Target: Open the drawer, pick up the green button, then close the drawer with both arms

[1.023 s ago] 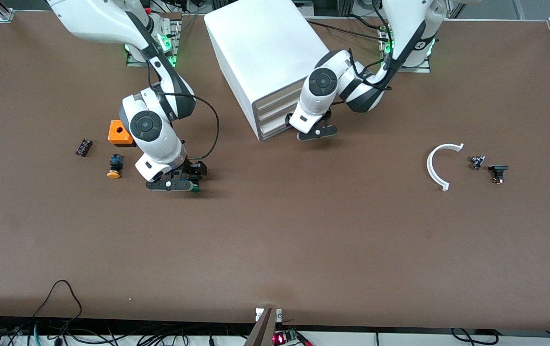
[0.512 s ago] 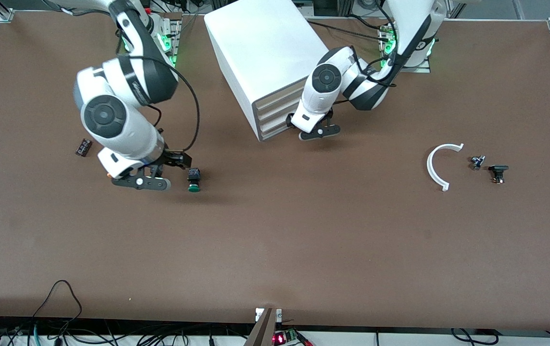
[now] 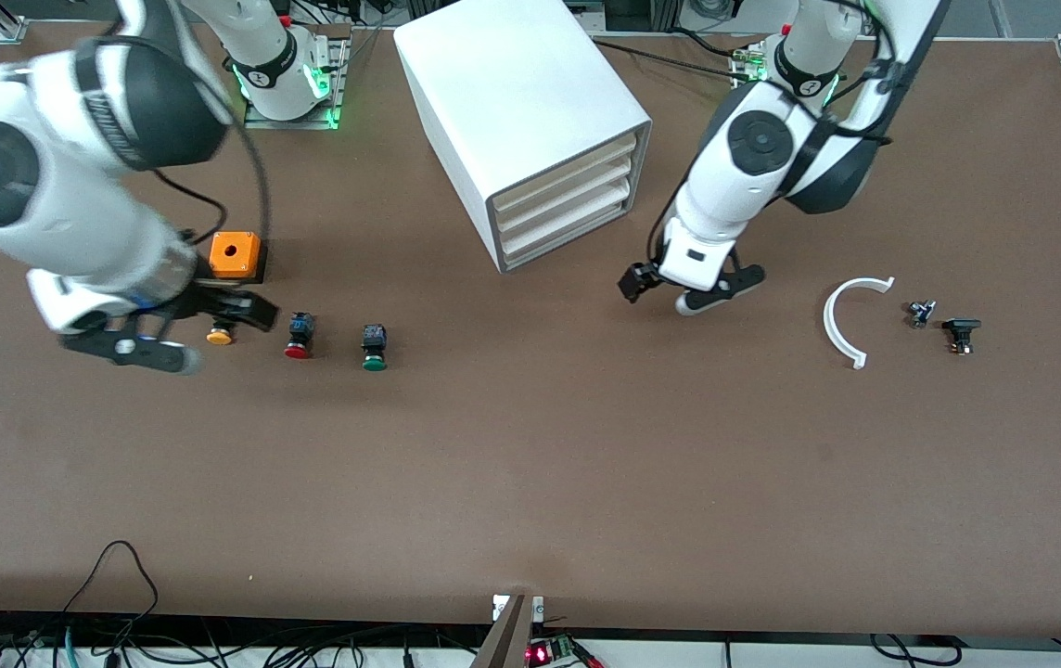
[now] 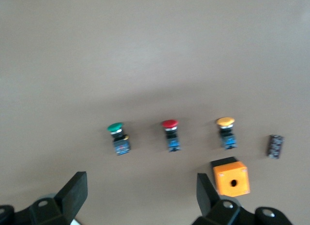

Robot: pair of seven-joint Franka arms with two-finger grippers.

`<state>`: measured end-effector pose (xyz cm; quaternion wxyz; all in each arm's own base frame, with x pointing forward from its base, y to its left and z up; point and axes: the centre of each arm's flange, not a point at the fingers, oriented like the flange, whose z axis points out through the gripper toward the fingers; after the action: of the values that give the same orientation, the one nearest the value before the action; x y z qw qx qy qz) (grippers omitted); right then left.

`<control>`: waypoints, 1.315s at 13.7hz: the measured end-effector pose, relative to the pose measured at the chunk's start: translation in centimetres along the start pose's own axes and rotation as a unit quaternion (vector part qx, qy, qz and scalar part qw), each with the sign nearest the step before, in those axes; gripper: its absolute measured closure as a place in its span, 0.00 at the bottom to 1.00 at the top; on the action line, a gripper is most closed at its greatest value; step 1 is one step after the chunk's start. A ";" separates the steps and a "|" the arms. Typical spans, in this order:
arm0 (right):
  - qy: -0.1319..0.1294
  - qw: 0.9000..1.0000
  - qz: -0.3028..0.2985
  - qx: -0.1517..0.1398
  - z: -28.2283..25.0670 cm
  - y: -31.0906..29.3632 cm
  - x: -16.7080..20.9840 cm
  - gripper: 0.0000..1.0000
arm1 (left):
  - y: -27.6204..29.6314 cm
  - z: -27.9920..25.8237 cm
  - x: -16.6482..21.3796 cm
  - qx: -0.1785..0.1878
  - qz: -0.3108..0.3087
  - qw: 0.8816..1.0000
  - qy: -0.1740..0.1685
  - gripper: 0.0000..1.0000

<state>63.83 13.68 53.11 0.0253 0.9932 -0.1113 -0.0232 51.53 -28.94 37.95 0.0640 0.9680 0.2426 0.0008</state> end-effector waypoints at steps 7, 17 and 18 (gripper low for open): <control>-0.011 1.000 0.010 -0.016 -7.1 11.5 -2.7 0.00 | -8.6 -14.9 11.8 0.032 0.102 0.994 -0.020 0.00; 0.002 0.998 -0.057 -0.005 -9.8 19.9 -7.7 0.00 | -17.3 -26.1 16.2 0.036 0.148 0.988 -0.017 0.00; 0.000 0.998 -0.058 -0.005 -9.7 20.0 -8.5 0.00 | -17.5 -26.4 16.2 0.036 0.147 0.988 -0.016 0.00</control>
<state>51.69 -3.49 64.24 0.0286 0.9978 -0.0536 -0.0249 56.72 -2.73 61.50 0.0323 0.9947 0.0962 -0.0138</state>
